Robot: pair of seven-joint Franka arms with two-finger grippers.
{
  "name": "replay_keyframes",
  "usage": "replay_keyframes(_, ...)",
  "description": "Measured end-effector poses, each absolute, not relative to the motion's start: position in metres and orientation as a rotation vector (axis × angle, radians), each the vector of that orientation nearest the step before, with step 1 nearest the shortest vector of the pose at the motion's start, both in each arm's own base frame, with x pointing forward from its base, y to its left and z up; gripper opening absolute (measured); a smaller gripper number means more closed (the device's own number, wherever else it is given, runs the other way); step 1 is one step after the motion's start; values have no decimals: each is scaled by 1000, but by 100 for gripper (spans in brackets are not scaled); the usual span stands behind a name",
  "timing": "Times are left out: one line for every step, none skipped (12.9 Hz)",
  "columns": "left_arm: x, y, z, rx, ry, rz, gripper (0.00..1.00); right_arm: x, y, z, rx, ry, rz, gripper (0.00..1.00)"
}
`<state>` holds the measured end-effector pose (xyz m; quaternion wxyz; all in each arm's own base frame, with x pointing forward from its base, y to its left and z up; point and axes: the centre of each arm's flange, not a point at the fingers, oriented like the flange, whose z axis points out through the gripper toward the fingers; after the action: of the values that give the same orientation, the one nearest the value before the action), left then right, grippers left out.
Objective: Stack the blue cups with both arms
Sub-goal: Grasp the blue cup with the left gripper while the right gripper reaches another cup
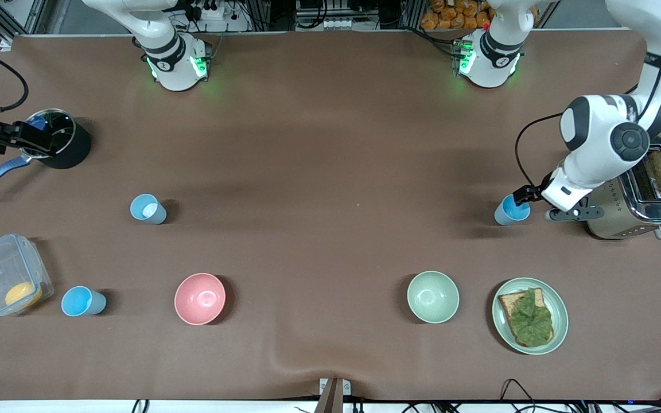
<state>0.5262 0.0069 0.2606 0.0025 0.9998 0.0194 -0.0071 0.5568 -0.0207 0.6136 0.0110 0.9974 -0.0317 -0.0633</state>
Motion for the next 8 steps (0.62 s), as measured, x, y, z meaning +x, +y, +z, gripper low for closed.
replay_keyframes(527, 7, 255, 3133, 61, -20, 100, 558, -21, 609, 3110, -99, -214, 100)
replay_keyframes(527, 6, 250, 3130, 61, -17, 100, 561, -21, 602, 3109, -97, -235, 100)
replay_keyframes(528, 6, 246, 3128, 61, -16, 96, 566, -20, 591, 3106, -89, -266, 100)
replay_keyframes(528, 6, 242, 3126, 61, -18, 95, 573, -18, 574, 3103, -69, -312, 100)
replay_keyframes(528, 6, 240, 3125, 62, -20, 88, 582, -16, 553, 3097, -54, -367, 100)
replay_keyframes(527, 6, 238, 3124, 62, -22, 78, 591, -14, 531, 3090, -48, -412, 100)
replay_keyframes(527, 6, 237, 3123, 62, -25, 66, 599, -14, 509, 3084, -48, -450, 100)
replay_keyframes(527, 6, 235, 3123, 63, -28, 56, 607, -15, 486, 3079, -49, -480, 100)
